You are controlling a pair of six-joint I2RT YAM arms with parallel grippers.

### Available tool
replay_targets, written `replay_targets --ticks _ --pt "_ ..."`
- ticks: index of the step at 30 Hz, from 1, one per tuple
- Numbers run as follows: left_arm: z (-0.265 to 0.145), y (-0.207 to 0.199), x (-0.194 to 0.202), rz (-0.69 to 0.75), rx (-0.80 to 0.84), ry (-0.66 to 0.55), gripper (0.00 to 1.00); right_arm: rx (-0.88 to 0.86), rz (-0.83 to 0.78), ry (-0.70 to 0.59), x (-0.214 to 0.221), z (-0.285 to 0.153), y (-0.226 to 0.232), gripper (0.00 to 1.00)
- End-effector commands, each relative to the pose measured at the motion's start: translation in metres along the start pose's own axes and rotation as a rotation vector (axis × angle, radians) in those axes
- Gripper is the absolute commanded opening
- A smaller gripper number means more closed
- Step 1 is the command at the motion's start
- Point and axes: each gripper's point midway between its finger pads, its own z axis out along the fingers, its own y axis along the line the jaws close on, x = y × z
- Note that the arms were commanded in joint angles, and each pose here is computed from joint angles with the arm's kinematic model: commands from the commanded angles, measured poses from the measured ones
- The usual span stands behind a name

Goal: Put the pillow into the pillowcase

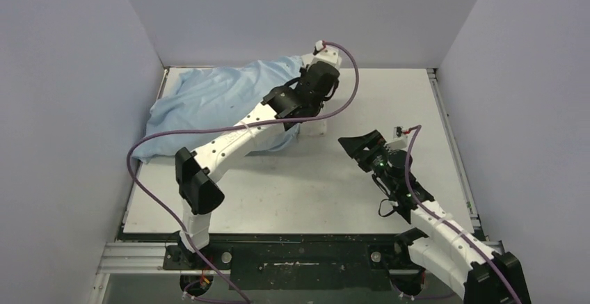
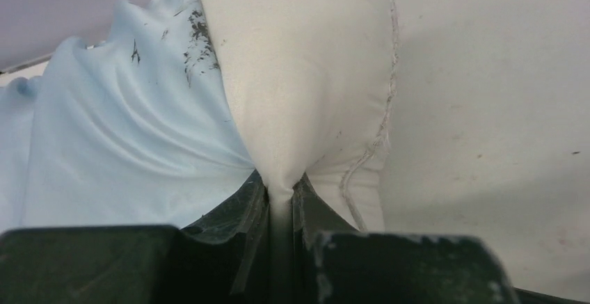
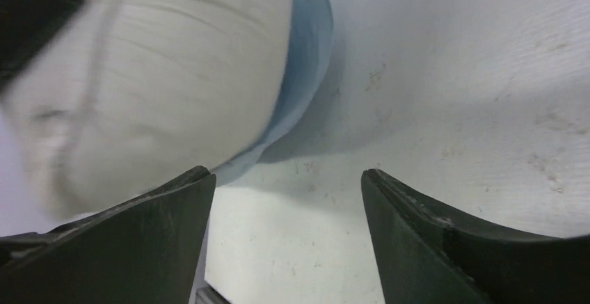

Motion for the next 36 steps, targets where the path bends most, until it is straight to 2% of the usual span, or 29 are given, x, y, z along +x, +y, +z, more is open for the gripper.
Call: replay_targets --ticks 1,4,7,10,14,16,20,28,31,33,35,36 --pt "-0.087 0.025 -0.111 -0.223 0.158 -0.257 0.00 -0.173 0.127 0.025 0.002 0.017 0.033 0.71" --pt "-0.109 0.030 -0.131 -0.285 0.208 -0.304 0.00 -0.201 0.183 0.030 0.002 0.032 0.038 0.58" --pt "-0.127 0.036 -0.145 -0.330 0.252 -0.343 0.00 -0.172 0.200 0.018 -0.001 0.050 0.032 0.58" --pt "-0.138 0.039 -0.150 -0.353 0.279 -0.359 0.00 -0.215 0.155 0.018 -0.004 0.066 0.041 0.60" --pt "-0.141 0.041 -0.148 -0.358 0.287 -0.352 0.00 -0.297 0.169 0.036 -0.006 0.074 0.061 0.71" --pt "-0.142 0.042 -0.147 -0.360 0.284 -0.353 0.00 -0.297 0.192 0.025 -0.008 0.076 0.061 0.73" --pt "-0.144 0.043 -0.146 -0.367 0.288 -0.356 0.00 -0.255 0.219 -0.005 -0.013 0.080 0.055 0.73" --pt "-0.150 0.042 -0.146 -0.395 0.321 -0.362 0.00 -0.131 0.194 0.030 -0.009 0.113 0.039 0.71" --pt "-0.153 0.045 -0.146 -0.404 0.321 -0.371 0.00 -0.147 0.180 0.049 -0.010 0.130 0.047 0.64" --pt "-0.154 0.050 -0.146 -0.404 0.303 -0.379 0.00 -0.154 0.185 0.066 -0.011 0.140 0.050 0.53" --pt "-0.155 0.058 -0.147 -0.392 0.272 -0.390 0.00 -0.160 0.185 0.058 -0.016 0.147 0.055 0.30" --pt "-0.154 0.062 -0.146 -0.383 0.250 -0.393 0.00 -0.163 0.176 0.045 -0.023 0.149 0.058 0.09"
